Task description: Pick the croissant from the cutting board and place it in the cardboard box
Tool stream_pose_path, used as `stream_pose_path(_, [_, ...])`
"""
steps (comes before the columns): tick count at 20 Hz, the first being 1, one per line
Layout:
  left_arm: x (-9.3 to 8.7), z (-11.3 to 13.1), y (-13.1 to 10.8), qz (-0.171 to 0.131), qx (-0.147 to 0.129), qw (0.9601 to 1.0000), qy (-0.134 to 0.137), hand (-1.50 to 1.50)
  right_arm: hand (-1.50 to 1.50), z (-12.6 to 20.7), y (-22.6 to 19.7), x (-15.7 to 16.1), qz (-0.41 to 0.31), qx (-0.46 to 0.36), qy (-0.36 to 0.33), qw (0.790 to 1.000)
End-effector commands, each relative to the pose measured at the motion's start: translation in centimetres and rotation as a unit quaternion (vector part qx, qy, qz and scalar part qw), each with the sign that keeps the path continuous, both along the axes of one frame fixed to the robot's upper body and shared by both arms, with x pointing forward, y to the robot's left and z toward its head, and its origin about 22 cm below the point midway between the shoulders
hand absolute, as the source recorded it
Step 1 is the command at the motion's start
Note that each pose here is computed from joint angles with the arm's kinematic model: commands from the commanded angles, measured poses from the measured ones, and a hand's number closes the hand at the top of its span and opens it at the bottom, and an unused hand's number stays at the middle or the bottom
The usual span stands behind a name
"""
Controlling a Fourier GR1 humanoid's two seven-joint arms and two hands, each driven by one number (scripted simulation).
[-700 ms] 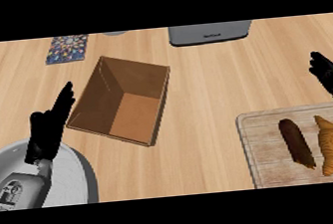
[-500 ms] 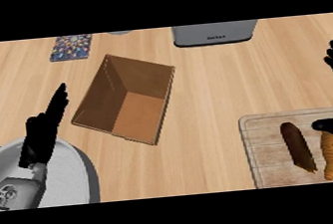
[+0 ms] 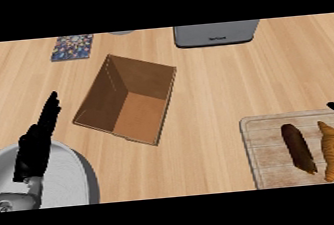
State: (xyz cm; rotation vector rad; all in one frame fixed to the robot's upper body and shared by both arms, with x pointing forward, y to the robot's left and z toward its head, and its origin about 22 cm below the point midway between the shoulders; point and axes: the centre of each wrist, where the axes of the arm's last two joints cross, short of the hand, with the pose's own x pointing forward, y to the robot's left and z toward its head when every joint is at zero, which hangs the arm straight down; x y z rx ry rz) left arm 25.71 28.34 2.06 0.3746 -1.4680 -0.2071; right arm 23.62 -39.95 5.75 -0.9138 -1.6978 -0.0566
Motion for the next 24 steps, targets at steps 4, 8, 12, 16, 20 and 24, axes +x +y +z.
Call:
stream_pose_path(4, [-0.4,-0.9,0.5,0.017,-0.002,0.9998,0.006,0.0,-1.5,1.0,-3.0,-3.4,-0.005,-0.1,0.084,0.991])
stream_pose_path(8, [-1.6,-1.0,0.0,0.013,0.001,0.9999,0.008,0.0,-1.5,4.6,-3.8,-4.7,0.001,-0.204,0.206,0.957])
stream_pose_path(12, [-1.6,-0.2,1.8,0.008,0.005,0.9998,0.017,0.0,-1.5,5.1,-3.0,-5.0,0.031,-0.229,0.346,0.909])
stream_pose_path(16, [-1.2,-0.8,0.9,0.002,0.012,0.9999,0.007,0.0,-1.5,7.2,-1.6,-3.8,0.048,-0.252,0.452,0.854])
stream_pose_path(20, [-2.0,-1.0,0.7,0.002,-0.002,0.9999,0.015,0.0,-1.5,6.8,1.5,-4.0,0.077,-0.237,0.513,0.821])
stream_pose_path(24, [-2.1,-0.8,-0.8,0.006,0.002,0.9999,0.012,0.0,-1.5,5.5,4.2,-3.4,0.069,-0.223,0.535,0.812])
